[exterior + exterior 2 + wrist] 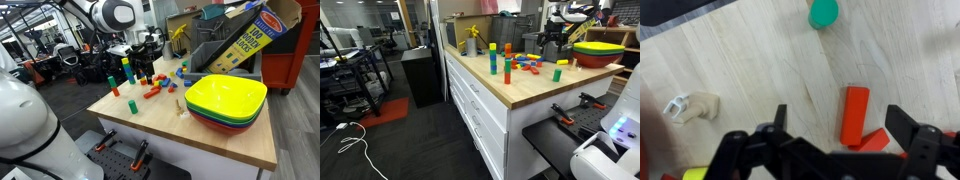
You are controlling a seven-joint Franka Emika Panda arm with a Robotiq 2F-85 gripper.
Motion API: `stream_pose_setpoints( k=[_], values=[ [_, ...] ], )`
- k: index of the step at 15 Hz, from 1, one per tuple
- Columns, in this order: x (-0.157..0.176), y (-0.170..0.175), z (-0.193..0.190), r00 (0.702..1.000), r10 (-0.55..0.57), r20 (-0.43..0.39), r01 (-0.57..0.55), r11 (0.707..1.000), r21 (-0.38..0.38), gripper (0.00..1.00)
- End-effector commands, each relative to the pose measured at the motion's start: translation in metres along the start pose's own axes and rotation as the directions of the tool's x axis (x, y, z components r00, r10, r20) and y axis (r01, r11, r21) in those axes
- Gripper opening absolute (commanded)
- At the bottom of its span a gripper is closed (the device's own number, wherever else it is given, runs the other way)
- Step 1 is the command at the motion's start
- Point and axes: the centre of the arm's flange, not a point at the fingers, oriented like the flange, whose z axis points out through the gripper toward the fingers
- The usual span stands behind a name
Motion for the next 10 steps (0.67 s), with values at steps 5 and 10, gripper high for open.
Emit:
stream_pose_setpoints(
  k=[5,10],
  values=[
    [-0.013,0.018,0.019,0.998,0.055,-0.02,-0.055,0.999,0.003,1.0],
    [-0.037,0.03,0.047,0.996,0.08,-0.025,-0.08,0.997,0.014,1.0]
  ],
)
